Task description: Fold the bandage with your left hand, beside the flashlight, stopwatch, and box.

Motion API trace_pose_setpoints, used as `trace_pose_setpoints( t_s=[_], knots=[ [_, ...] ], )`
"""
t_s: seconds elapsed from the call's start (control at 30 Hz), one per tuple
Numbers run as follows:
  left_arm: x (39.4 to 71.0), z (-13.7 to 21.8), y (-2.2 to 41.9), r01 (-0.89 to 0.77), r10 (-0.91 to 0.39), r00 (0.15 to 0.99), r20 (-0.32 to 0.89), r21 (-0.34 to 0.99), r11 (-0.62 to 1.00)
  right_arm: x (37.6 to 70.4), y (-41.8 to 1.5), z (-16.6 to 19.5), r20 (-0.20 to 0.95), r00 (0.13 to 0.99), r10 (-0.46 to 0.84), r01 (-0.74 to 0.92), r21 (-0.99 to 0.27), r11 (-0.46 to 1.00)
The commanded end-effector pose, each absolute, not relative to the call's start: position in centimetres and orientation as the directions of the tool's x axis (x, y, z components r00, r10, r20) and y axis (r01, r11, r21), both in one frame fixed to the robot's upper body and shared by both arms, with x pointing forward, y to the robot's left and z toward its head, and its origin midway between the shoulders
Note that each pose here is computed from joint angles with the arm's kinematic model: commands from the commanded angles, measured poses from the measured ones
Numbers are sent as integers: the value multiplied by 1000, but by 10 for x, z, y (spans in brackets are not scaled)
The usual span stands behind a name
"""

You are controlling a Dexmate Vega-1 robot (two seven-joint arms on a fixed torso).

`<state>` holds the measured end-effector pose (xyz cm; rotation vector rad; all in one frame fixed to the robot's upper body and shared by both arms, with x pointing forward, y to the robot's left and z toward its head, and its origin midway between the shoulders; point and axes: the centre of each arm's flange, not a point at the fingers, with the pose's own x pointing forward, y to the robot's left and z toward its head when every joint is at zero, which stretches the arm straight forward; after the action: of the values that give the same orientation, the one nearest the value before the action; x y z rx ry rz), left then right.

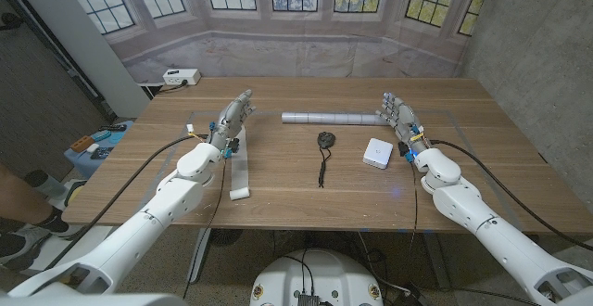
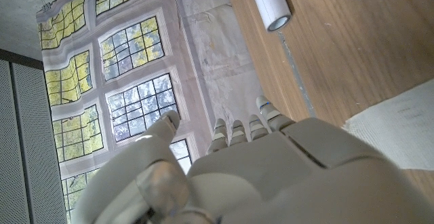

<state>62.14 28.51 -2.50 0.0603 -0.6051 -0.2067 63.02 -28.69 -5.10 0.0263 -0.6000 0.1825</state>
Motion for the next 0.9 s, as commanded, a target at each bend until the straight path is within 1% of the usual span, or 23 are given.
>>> trace_pose_setpoints(
  t_s=[0.03,0.3,0.67,0.83,0.9],
  knots=[
    [611,-16,300,135,-222,806,549,195,971,628,-280,-50,573,802,170,-180,-40,983],
    [611,-3,313,105,-233,800,553,253,962,629,-278,-43,581,796,170,-170,-56,984],
    [607,11,321,45,-253,808,532,372,927,629,-279,-41,591,790,164,-163,-55,985],
    [603,17,323,7,-265,816,514,450,893,629,-280,-41,594,788,163,-163,-55,985],
    [597,20,325,-37,-267,820,506,512,858,629,-281,-40,596,786,164,-163,-56,985]
  ],
)
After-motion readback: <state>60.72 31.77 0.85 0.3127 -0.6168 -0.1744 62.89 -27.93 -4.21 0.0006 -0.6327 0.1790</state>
